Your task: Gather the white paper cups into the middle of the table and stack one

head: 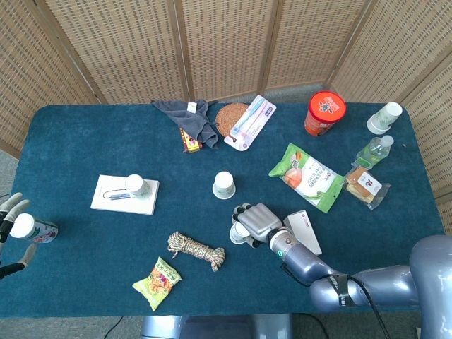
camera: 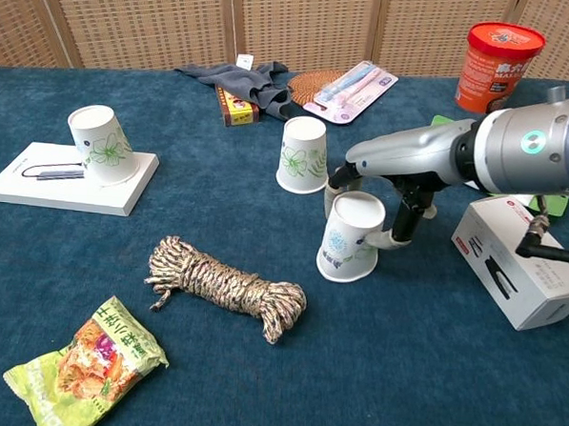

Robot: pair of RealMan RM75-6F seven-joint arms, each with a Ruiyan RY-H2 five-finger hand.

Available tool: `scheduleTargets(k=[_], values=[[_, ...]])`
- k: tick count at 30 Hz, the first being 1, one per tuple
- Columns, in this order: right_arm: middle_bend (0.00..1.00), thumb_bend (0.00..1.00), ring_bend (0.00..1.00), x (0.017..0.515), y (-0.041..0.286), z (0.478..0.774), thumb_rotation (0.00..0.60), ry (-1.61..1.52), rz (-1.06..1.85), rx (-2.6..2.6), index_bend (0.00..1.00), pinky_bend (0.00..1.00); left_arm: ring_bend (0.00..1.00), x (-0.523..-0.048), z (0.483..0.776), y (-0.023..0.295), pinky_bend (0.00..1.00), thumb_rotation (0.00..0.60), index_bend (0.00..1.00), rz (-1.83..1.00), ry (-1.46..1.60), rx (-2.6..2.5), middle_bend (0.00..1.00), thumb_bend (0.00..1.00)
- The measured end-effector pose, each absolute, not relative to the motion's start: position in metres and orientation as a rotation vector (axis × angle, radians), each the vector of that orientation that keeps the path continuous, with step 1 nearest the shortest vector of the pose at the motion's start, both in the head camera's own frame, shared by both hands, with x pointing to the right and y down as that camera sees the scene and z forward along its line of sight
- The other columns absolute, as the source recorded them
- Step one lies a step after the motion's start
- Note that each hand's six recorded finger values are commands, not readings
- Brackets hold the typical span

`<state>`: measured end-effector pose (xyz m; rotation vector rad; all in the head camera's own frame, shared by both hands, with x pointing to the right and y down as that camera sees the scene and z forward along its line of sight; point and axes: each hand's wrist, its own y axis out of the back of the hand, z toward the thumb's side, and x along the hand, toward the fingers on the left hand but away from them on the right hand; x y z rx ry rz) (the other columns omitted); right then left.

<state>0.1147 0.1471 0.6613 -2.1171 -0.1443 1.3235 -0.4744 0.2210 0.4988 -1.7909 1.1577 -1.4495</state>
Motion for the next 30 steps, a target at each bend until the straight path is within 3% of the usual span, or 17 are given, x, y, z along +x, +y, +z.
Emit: scheduleTargets(k=[30], values=[[0.21,0.50,0.18,0.079,0.126,0.660,0.600,-0.168,1.322,-2.102,0.33,0.74,0.00,-0.474,0.501,0.219,0.00,0.600,0.00,-1.448,1.146,-1.799,0.00,0.46]])
